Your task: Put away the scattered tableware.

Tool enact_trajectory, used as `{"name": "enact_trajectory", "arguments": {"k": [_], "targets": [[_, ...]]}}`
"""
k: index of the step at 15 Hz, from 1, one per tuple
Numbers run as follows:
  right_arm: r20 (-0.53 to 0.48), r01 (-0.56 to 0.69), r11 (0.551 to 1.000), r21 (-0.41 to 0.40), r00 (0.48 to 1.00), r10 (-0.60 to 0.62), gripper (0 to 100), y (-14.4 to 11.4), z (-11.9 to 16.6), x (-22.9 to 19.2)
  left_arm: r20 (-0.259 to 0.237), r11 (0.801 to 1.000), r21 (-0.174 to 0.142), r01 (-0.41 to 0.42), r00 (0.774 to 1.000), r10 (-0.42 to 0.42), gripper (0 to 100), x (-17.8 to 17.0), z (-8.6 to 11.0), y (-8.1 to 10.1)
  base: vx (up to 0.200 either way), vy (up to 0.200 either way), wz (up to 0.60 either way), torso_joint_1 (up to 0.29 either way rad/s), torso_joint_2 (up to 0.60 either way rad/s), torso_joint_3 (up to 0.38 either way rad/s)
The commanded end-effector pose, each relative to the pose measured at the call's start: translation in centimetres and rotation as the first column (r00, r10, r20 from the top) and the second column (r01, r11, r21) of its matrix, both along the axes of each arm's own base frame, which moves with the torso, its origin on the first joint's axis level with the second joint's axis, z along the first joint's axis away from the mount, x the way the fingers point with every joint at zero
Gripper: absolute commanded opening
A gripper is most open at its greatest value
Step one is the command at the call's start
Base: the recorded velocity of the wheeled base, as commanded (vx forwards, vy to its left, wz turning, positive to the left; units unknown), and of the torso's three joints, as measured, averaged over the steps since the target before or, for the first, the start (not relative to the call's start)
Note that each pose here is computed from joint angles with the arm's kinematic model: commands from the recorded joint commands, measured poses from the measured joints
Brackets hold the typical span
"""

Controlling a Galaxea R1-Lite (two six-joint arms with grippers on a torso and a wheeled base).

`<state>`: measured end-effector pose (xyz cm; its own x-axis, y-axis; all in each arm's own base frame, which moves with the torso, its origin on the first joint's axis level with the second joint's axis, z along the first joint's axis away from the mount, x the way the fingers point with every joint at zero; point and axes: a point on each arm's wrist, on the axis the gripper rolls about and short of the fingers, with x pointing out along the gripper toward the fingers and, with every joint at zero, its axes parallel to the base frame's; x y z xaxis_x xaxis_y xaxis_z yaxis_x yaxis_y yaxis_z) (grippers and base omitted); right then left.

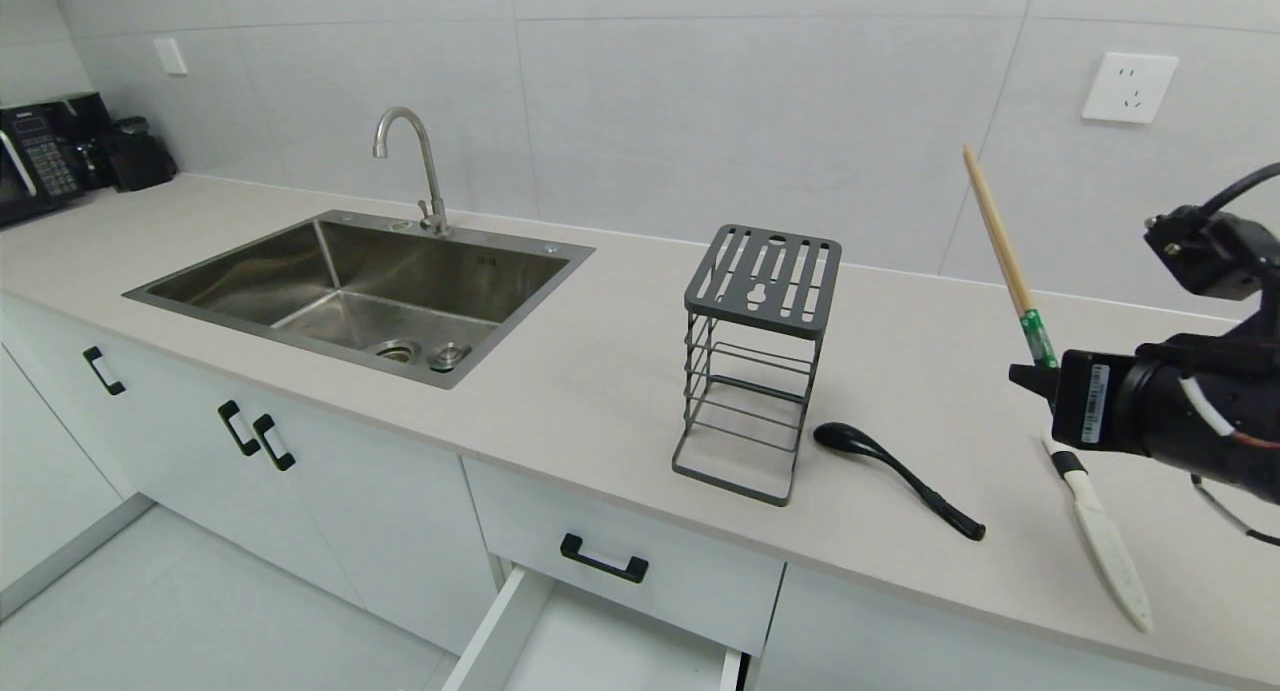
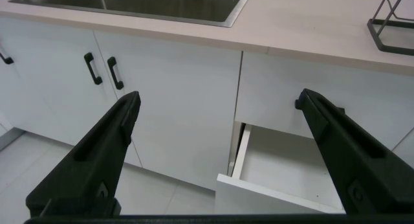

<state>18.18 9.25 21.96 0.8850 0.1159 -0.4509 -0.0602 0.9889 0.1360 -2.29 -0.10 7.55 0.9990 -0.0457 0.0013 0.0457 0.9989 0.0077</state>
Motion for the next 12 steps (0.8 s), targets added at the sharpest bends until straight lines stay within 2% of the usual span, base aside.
{"name": "enact_trajectory", "arguments": {"k": [1, 4, 6, 11, 12], "targets": [[0.084, -0.054, 0.997, -0.054, 0.995, 0.058, 0, -1.0, -0.1, -2.4, 0.0, 1.0, 0.0, 0.0, 1.0, 0.0, 100, 0.0, 0.0, 0.0, 0.0, 0.0, 0.0, 0.0, 0.0, 0.0], [0.188, -0.149, 0.976, -0.157, 0.966, 0.178, 0, -1.1, -0.4, -3.7, -0.001, 1.0, 0.0, 0.0, 1.0, 0.0, 100, 0.0, 0.0, 0.0, 0.0, 0.0, 0.0, 0.0, 0.0, 0.0], [0.217, -0.225, 0.958, -0.176, 0.941, 0.26, 0, -0.4, -0.3, -4.1, -0.001, 1.0, 0.0, 0.0, 1.0, 0.0, 100, 0.0, 0.0, 0.0, 0.0, 0.0, 0.0, 0.0, 0.0, 0.0], [0.228, -0.328, 0.928, -0.175, 0.904, 0.362, 0, 0.9, -0.1, -5.4, -0.001, 1.0, 0.0, 0.0, 1.0, 0.0, 100, 0.0, 0.0, 0.0, 0.0, 0.0, 0.0, 0.0, 0.0, 0.0], [0.227, -0.413, 0.895, -0.169, 0.867, 0.443, 0, 2.1, 0.0, -6.1, -0.001, 1.0, 0.0, 0.0, 1.0, 0.0, 100, 0.0, 0.0, 0.0, 0.0, 0.0, 0.0, 0.0, 0.0, 0.0]]}}
